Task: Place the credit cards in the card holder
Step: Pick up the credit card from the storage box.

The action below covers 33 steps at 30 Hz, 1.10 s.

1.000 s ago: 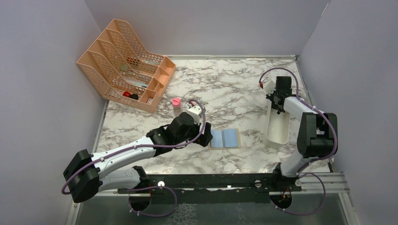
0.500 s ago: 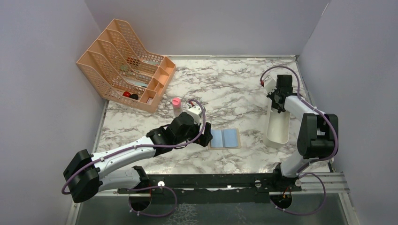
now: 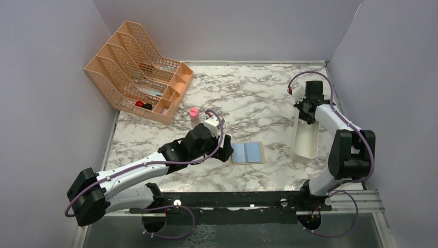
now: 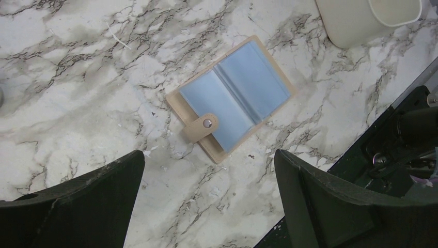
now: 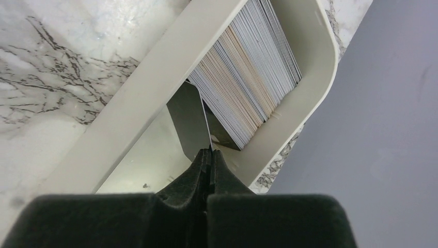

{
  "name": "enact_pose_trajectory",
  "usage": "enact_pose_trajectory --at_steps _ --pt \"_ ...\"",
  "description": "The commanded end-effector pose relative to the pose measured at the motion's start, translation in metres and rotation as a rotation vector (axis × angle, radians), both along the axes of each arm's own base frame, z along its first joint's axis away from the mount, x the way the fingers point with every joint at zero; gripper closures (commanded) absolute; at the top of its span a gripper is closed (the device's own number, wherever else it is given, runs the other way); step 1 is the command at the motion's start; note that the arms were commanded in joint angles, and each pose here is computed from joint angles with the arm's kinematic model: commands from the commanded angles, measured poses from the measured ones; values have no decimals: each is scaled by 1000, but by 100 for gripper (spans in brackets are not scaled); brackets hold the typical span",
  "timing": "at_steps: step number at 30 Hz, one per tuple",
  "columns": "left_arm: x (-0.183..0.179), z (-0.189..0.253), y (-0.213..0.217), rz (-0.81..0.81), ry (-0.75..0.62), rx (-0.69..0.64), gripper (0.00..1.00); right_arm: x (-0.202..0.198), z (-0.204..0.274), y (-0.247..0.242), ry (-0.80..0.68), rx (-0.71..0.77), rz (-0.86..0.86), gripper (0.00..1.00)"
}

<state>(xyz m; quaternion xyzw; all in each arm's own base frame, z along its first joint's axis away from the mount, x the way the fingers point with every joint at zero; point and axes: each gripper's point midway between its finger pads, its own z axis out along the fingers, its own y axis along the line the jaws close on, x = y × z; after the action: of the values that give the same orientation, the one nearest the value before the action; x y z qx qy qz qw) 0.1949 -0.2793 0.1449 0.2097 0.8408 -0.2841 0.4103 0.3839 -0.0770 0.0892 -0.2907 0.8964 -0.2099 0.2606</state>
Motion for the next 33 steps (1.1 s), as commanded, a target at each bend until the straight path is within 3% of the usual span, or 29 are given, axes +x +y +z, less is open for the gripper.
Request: enact_pose_trajectory --at_steps 1,11,17,27,33 --pt "-2 8 0 -14 -18 -37 1 1 27 7 -47 41 -16 99" --pt "-2 12 5 5 -20 -40 1 -19 50 5 -63 70 -120 99" --pt "-4 9 6 8 -12 -39 1 -24 65 -2 -117 100 -265 99" --pt "-5 12 9 16 -14 -38 3 -23 91 4 -162 219 -447 99" --pt "-3 18 16 48 -34 -44 3 -14 124 27 -277 410 -466 99"
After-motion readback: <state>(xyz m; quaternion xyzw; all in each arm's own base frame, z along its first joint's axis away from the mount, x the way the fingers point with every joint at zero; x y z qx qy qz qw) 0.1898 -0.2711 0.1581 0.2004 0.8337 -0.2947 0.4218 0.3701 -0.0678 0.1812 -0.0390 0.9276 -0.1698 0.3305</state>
